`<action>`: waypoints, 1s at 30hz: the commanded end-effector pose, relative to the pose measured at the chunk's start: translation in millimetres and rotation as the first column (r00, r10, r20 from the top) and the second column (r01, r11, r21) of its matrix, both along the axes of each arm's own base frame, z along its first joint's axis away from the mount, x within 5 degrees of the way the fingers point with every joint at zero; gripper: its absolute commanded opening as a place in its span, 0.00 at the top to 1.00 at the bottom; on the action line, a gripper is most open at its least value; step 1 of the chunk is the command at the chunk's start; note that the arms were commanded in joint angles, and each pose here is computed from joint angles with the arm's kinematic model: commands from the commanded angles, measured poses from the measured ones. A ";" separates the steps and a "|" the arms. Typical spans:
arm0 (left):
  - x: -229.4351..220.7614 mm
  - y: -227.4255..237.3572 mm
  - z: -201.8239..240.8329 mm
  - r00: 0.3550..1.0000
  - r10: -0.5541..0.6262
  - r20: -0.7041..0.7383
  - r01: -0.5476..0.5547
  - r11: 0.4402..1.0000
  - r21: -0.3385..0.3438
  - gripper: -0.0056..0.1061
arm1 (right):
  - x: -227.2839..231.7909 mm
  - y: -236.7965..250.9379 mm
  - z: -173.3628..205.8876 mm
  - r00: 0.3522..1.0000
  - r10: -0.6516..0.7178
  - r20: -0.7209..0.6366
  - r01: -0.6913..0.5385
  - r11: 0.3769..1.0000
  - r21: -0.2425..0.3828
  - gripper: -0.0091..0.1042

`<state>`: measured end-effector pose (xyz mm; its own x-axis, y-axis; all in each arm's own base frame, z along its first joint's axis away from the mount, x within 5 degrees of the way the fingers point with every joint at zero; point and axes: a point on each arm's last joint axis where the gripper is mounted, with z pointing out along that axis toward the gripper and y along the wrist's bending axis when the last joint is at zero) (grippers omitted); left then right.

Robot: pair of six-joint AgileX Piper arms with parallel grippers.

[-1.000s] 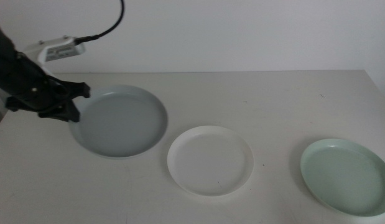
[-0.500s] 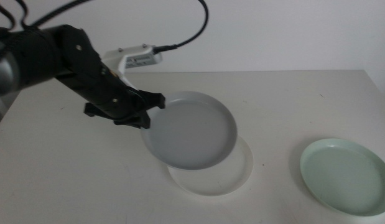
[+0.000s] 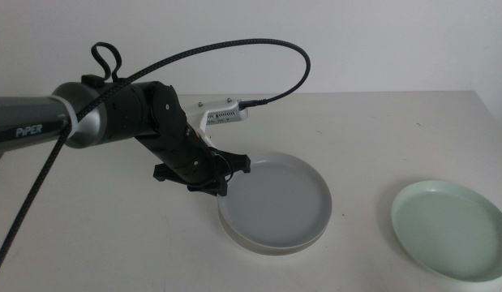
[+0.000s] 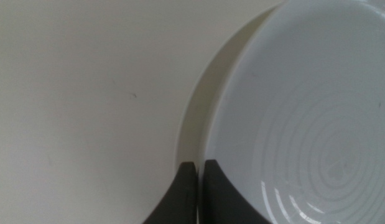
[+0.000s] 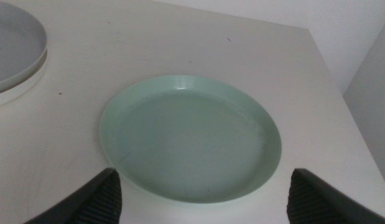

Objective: Stack the three bowls on top of each other.

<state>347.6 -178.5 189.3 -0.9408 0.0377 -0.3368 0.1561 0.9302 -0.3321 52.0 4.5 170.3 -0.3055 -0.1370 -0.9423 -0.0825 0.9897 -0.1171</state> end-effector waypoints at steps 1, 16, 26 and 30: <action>2.0 -4.0 25.7 0.997 0.031 0.077 -0.026 0.997 -0.066 0.95 | 0.5 -1.5 8.8 0.994 -0.016 0.105 0.017 1.000 -0.014 0.31; -3.0 -4.0 42.5 0.991 -0.035 0.133 0.045 0.996 -0.074 0.01 | 0.5 -1.5 8.8 0.994 -0.016 0.105 0.017 1.000 -0.014 0.31; -57.1 25.0 153.0 0.885 -0.218 0.413 0.253 0.967 -0.032 0.01 | 0.5 -1.5 8.8 0.994 -0.016 0.105 0.017 1.000 -0.014 0.31; -94.0 39.6 195.1 0.803 -0.288 0.522 0.326 0.945 0.019 0.01 | 0.5 -1.5 8.8 0.994 -0.016 0.105 0.017 1.000 -0.014 0.31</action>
